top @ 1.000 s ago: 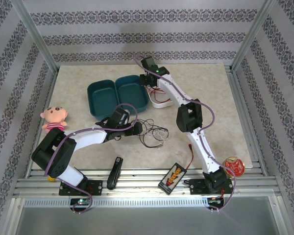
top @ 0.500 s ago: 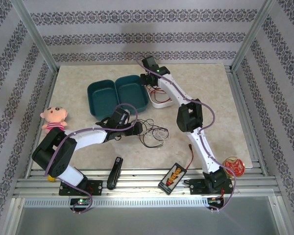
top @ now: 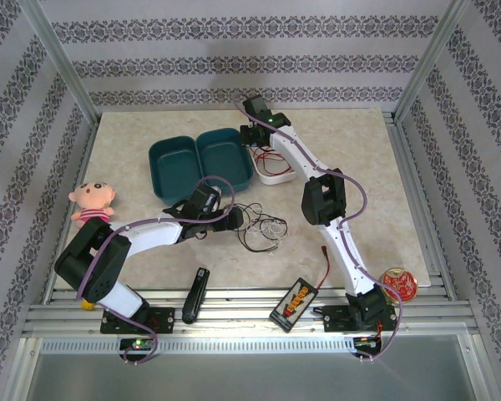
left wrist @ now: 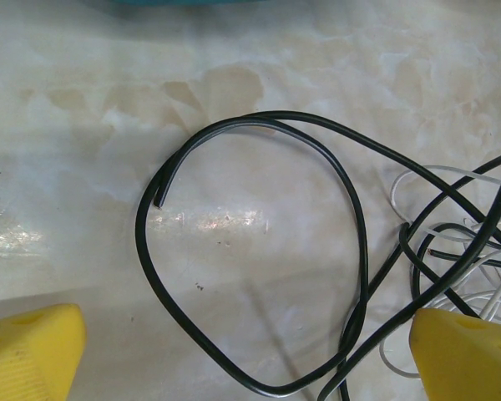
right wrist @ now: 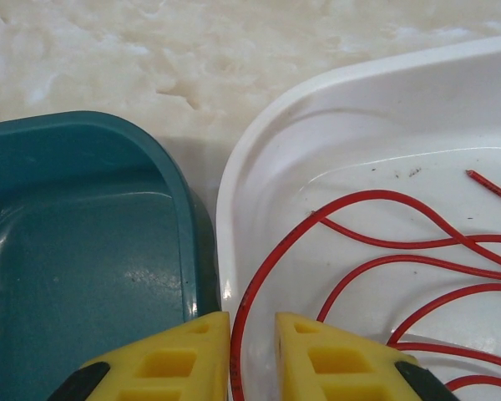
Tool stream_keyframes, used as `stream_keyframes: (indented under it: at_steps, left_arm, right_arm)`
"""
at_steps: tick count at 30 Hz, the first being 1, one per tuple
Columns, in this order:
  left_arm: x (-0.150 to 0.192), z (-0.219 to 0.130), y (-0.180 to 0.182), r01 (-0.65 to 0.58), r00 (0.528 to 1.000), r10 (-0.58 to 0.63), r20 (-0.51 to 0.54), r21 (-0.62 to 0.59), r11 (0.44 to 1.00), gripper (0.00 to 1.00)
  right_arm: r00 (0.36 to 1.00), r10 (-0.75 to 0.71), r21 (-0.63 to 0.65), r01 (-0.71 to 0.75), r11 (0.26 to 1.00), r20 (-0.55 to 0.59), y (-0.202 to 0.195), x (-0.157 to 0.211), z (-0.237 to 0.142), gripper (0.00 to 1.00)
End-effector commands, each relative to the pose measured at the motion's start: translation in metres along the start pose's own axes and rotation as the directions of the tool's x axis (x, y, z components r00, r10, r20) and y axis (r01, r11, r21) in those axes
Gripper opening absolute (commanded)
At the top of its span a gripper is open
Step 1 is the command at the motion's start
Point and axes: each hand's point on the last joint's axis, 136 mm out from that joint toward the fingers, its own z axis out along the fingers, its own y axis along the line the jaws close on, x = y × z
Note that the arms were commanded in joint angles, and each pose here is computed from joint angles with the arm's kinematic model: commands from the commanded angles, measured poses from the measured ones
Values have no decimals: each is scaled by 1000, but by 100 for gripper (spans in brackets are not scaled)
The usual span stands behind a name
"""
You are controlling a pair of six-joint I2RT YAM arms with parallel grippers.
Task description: Untangle the cables
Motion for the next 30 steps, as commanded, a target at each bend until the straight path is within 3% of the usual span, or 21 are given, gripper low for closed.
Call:
stream_keyframes:
  at_steps: [1, 18, 30]
  left_arm:
    - [0, 3, 4, 25, 1000, -25, 2, -1, 1000, 99]
    - [-2, 3, 1, 21, 1000, -21, 1, 5, 1000, 99]
    - [-3, 2, -1, 18, 1000, -18, 0, 11, 1000, 99]
  right_arm:
    - [999, 34, 16, -34, 999, -24, -12, 5, 9, 21]
    - [997, 75, 46, -73, 996, -25, -25, 4, 8, 18]
    - [987, 133, 94, -124, 988, -95, -53, 21, 12, 15]
